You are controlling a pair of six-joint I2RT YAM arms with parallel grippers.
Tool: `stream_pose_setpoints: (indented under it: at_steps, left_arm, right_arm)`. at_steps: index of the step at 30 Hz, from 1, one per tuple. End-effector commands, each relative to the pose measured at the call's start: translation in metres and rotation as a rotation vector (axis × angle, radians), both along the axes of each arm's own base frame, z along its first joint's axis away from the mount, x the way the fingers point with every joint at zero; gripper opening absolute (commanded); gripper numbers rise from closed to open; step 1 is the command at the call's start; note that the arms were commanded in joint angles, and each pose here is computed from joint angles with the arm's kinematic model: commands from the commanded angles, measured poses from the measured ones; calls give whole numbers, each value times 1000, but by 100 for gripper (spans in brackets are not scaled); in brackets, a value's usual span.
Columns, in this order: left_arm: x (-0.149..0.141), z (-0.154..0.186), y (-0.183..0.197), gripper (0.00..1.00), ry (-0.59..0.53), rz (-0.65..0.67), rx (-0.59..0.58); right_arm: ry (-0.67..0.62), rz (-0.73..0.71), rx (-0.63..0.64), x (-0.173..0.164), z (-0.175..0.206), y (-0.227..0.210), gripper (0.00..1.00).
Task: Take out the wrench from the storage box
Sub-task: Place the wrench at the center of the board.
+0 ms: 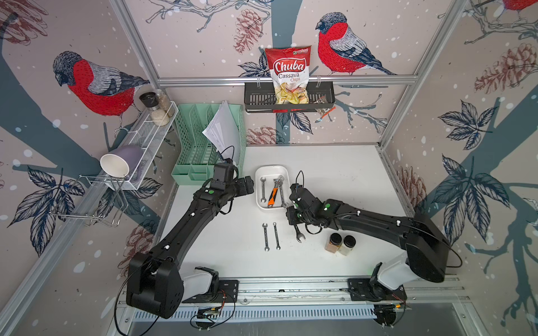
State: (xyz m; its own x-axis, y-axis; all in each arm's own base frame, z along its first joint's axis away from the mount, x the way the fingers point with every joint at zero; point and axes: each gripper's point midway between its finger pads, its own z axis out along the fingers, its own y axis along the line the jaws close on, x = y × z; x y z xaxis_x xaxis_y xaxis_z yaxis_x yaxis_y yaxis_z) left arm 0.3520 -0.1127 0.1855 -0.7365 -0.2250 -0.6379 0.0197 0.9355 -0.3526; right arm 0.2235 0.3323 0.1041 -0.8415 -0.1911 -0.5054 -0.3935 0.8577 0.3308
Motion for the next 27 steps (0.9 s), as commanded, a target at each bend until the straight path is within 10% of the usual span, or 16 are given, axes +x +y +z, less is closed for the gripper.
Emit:
stream_pose_setpoints:
  at_steps: [1, 27]
  left_arm:
    - [2, 6, -2, 93, -27, -4, -2]
    - [4, -1, 1, 93, -9, 9, 23]
  right_arm:
    - [-27, -91, 106, 6, 3, 9, 0]
    - [119, -175, -28, 6, -98, -11, 2]
